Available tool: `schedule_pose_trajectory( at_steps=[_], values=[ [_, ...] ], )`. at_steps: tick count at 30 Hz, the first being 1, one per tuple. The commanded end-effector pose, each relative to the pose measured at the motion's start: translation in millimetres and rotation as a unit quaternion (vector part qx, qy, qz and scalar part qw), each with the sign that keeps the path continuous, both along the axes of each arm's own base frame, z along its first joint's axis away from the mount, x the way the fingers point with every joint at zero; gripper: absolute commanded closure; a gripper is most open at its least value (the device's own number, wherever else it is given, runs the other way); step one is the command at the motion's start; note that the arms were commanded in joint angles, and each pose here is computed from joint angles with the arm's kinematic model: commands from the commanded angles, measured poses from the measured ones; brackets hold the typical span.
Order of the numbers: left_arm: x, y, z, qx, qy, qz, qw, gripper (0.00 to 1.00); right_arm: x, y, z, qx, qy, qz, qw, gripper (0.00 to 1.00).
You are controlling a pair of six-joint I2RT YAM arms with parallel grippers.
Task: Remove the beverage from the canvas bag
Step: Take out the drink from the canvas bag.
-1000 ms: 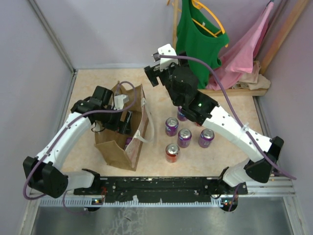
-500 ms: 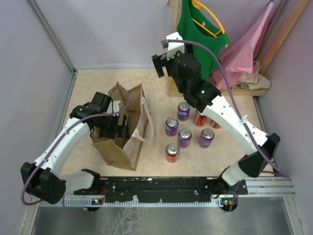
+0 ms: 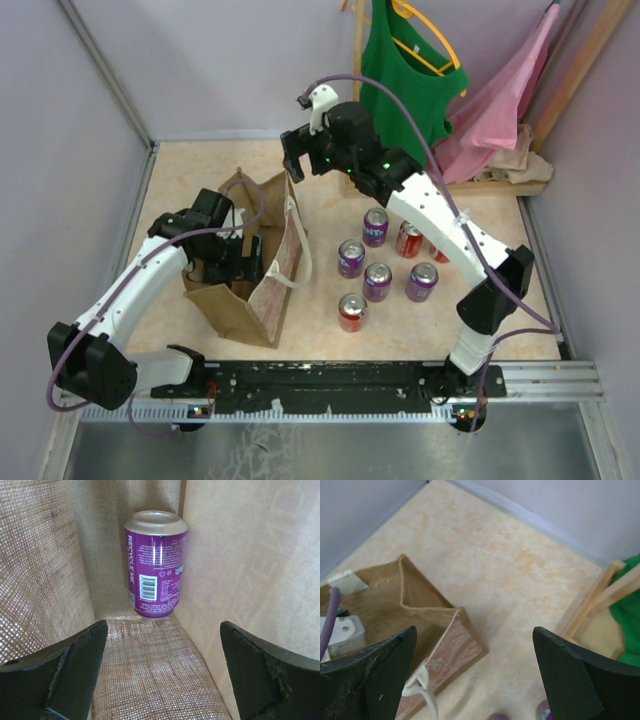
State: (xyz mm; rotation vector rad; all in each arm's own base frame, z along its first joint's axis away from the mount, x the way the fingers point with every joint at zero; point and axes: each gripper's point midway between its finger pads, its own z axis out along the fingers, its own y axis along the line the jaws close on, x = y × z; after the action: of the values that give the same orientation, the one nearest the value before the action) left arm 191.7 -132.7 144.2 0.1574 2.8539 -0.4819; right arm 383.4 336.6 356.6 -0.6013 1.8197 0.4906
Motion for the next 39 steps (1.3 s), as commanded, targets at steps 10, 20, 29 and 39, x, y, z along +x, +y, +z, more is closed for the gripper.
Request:
schedule_pose_trajectory(
  at_steps=[10, 20, 29, 39],
  values=[
    [-1, 2, 16, -0.004, -0.031, 0.014, 0.999, 0.0, -54, 57, -54, -0.012, 0.11, 0.075, 0.991, 0.02],
    [-11, 0, 8, -0.02, -0.027, 0.022, 0.999, 0.0, -53, 50, -135, -0.098, 0.191, 0.035, 0.976, 0.11],
    [-23, 0, -10, -0.007, 0.009, 0.003, 1.0, 0.0, -23, 40, -159, -0.132, 0.17, -0.017, 0.977, 1.0],
    [-7, -20, -37, -0.026, 0.03, -0.018, 0.999, 0.0, 36, 22, -140, -0.096, 0.115, -0.078, 0.986, 1.0]
  ],
)
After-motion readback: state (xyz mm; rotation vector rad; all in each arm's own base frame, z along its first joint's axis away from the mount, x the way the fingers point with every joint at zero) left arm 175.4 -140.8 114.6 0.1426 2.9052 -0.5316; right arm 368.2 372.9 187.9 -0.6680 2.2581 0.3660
